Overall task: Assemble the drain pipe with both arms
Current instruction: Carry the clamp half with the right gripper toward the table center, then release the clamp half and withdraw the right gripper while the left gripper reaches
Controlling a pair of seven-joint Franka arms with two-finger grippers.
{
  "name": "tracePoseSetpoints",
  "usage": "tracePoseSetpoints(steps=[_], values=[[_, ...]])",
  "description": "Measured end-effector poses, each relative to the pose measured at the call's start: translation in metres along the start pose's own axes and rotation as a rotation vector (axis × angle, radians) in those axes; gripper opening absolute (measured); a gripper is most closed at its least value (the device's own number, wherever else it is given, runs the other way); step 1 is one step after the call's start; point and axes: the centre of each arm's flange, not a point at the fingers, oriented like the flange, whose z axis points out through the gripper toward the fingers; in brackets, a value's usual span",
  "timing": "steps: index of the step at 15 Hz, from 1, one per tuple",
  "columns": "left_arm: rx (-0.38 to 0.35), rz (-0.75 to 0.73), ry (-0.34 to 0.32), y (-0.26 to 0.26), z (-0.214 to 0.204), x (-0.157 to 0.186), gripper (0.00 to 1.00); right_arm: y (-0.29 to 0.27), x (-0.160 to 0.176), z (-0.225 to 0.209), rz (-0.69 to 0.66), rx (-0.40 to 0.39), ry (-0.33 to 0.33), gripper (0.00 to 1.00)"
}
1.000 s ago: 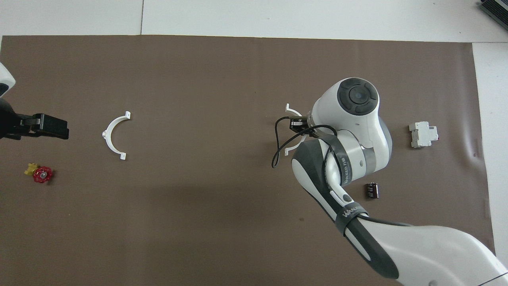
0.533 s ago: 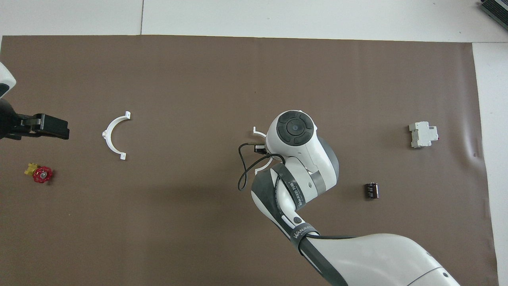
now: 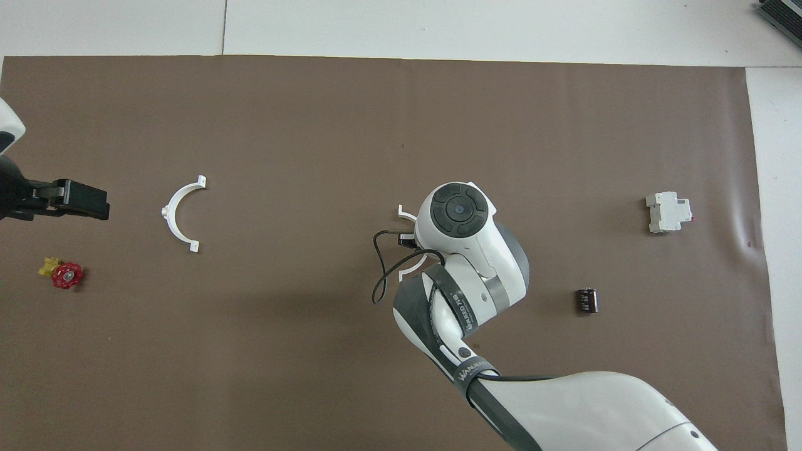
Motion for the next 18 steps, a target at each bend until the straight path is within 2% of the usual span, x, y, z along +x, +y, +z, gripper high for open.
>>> tracePoseSetpoints(steps=[2,3,7,10,12,15,18], values=[[0.000,0.000,0.000,0.000,0.000,0.000,1.00,-0.001,-0.002,0.002,-0.003,-0.003,-0.004,0.21],[0.000,0.000,0.000,0.000,0.000,0.000,1.00,-0.001,-0.002,0.002,-0.003,-0.003,-0.004,0.26],[0.000,0.000,0.000,0.000,0.000,0.000,1.00,0.000,-0.001,-0.001,0.000,-0.001,0.001,0.67],[0.000,-0.001,0.009,-0.001,0.002,0.001,1.00,0.019,0.016,-0.041,0.024,0.016,0.058,0.99],[-0.001,-0.005,0.049,-0.002,0.013,0.003,1.00,0.068,0.041,-0.089,0.032,0.013,0.099,1.00],[-0.001,-0.022,0.103,-0.008,0.046,-0.001,1.00,0.167,0.072,-0.151,-0.016,-0.001,0.091,1.00],[-0.001,-0.057,0.149,-0.026,0.084,0.003,1.00,0.243,0.084,-0.189,-0.030,-0.010,0.077,1.00]])
